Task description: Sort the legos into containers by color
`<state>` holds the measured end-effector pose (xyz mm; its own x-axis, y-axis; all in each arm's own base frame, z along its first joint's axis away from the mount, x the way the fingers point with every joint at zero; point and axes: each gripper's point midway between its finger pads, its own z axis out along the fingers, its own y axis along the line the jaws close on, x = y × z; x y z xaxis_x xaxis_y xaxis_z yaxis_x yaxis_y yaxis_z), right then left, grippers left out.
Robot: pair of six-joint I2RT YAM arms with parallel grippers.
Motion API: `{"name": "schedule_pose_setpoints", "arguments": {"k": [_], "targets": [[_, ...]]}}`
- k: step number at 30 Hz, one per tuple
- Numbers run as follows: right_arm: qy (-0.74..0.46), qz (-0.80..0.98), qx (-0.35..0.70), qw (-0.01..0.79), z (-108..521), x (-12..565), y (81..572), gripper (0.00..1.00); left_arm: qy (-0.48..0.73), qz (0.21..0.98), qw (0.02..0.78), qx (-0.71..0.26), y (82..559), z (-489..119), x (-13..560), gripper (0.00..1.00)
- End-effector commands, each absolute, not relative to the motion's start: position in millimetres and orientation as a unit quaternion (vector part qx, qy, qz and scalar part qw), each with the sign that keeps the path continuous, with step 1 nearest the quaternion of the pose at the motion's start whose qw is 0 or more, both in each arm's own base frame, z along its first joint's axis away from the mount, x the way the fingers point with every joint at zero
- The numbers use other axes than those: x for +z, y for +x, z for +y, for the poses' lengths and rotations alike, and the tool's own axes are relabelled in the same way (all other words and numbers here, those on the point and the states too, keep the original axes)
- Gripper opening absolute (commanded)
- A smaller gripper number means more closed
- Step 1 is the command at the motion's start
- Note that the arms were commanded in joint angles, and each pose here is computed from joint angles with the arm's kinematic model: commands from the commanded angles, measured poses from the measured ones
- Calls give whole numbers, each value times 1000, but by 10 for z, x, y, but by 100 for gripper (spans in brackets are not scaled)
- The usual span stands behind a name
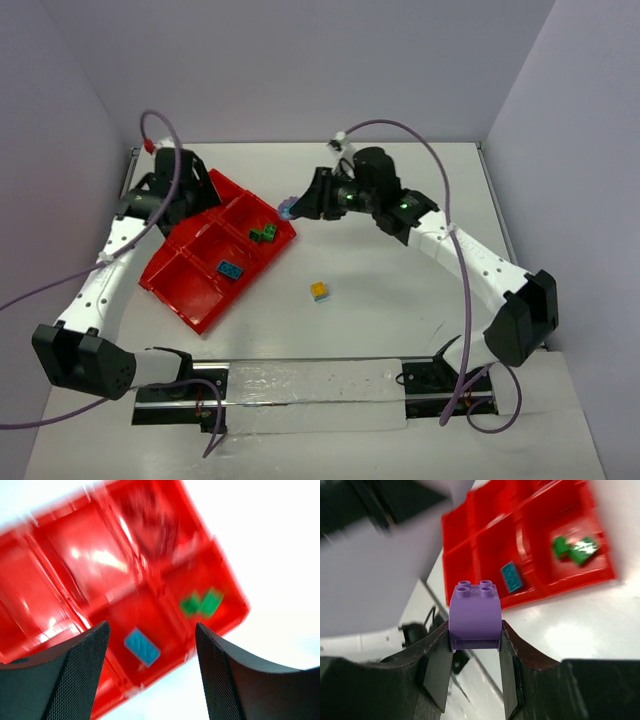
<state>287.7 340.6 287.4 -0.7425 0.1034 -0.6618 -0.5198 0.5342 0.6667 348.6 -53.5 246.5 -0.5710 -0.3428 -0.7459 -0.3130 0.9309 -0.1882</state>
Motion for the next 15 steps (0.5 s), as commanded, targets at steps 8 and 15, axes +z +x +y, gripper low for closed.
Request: {"name": "schedule_pose_setpoints", "arguments": {"k": [8,15], "targets": [[-274,795,460,285,4623,2676,2278,0,-253,834,488,-52,3438,-186,3289,80],[-260,819,441,259,5015,2347,2403,0,-267,825,494,-66,3422,-196,3292,80]]}}
